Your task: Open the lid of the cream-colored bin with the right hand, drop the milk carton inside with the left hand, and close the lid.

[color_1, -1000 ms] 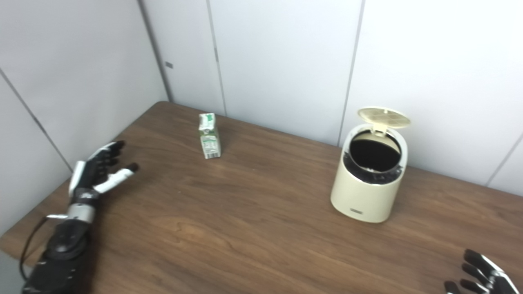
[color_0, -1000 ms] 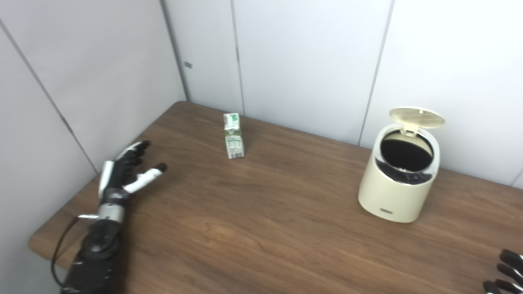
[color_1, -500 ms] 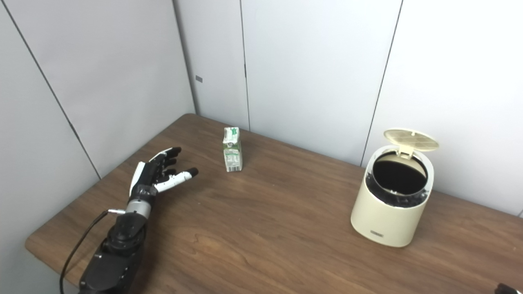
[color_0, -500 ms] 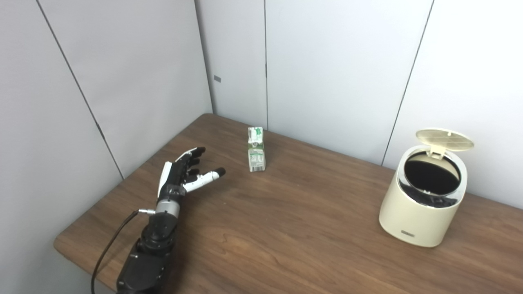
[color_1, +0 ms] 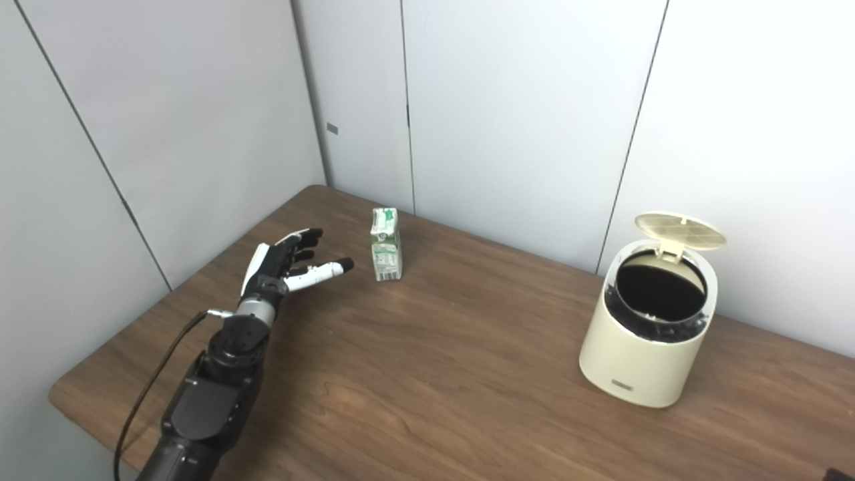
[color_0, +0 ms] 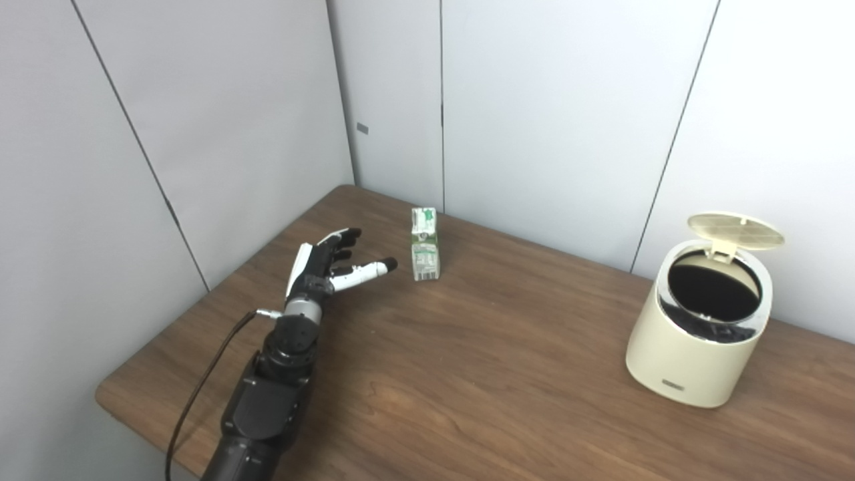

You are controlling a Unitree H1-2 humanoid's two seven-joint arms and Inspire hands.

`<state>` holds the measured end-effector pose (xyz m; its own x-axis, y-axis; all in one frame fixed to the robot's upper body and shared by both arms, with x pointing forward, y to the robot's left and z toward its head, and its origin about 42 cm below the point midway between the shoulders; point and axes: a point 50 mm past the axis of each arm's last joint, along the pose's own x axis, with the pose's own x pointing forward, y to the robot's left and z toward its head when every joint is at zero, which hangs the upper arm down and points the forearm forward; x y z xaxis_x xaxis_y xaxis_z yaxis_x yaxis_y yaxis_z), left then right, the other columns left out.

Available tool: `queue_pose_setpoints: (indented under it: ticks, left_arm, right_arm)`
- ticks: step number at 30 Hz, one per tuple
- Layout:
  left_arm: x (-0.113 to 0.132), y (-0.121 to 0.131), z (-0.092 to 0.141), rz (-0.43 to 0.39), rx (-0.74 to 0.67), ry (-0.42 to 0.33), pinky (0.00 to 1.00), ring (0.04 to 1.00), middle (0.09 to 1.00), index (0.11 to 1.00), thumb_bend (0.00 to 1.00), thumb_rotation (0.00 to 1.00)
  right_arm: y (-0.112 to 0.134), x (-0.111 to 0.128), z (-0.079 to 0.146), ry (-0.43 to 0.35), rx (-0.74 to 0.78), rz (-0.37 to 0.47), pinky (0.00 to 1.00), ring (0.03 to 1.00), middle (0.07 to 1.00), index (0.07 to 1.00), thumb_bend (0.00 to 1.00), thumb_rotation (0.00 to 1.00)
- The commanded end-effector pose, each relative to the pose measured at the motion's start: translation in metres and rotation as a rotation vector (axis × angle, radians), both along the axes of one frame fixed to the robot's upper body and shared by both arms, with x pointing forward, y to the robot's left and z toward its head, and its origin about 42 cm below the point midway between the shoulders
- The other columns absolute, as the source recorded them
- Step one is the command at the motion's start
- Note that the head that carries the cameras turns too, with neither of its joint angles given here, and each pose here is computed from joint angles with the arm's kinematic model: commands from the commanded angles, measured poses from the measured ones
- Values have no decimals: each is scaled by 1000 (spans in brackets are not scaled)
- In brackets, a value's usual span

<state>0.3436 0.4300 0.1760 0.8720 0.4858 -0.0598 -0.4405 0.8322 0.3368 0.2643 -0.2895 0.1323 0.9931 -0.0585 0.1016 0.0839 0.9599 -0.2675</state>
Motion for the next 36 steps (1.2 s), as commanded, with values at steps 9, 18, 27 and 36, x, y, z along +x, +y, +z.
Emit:
queue_pose_setpoints:
  ticks: [9,18,27,36]
  left_arm:
    - [32,18,48,-38,101,-17,595,764,816,867,1000,297]
    - [48,16,57,-80,23,-68,805,877,893,904,1000,187]
    - [72,12,62,-145,100,-38,855,910,910,918,1000,222]
    - [87,-1,66,-203,150,2,867,915,908,906,1000,263]
  right_arm:
    - [1,6,6,-62,-35,-5,624,746,765,725,217,592]
    - [2,6,7,-69,-45,-24,553,691,716,681,250,667]
    - [7,4,6,-81,-23,-28,417,562,608,524,423,298]
    - [7,3,4,-93,-32,-26,327,453,536,482,491,4]
